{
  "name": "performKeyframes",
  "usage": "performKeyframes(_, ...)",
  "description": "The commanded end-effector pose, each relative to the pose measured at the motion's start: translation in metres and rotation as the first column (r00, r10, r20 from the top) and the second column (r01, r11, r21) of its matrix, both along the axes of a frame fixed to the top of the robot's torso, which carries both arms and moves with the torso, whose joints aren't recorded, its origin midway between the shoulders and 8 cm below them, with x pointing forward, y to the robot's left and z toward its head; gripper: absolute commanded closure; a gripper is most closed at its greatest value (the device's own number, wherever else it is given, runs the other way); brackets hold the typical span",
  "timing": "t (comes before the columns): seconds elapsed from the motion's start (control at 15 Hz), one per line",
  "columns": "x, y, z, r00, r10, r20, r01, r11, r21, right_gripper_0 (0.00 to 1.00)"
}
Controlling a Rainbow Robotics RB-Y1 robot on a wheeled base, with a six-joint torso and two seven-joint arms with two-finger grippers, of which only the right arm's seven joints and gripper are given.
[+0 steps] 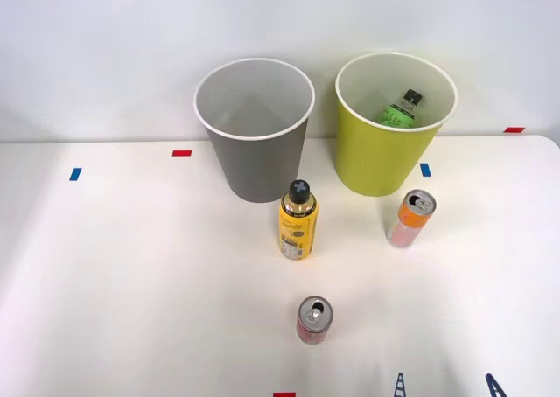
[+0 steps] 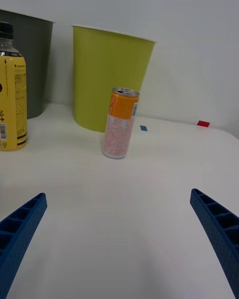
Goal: Put cans in the gray bin, plastic bottles in the light green bin
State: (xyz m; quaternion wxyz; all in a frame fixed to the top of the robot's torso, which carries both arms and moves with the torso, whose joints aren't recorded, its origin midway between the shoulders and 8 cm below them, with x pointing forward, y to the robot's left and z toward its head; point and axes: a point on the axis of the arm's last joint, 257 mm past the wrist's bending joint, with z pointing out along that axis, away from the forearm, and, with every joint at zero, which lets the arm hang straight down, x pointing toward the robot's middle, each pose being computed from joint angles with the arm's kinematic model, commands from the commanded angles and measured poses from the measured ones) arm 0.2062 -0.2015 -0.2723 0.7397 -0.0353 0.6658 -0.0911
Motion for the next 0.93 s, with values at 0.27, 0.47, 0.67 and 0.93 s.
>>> performKeyframes(0.27,0.0,0.0,0.0,1.0,0.0,0.0,0.0,1.0,0.0,0.0)
performKeyframes(0.47,0.0,0.0,0.0,1.0,0.0,0.0,0.0,1.0,0.0,0.0)
performKeyframes(0.67,0.0,0.0,0.0,1.0,0.0,0.0,0.0,1.0,0.0,0.0)
performKeyframes(0.93,0.0,0.0,0.0,1.0,0.0,0.0,0.0,1.0,0.0,0.0)
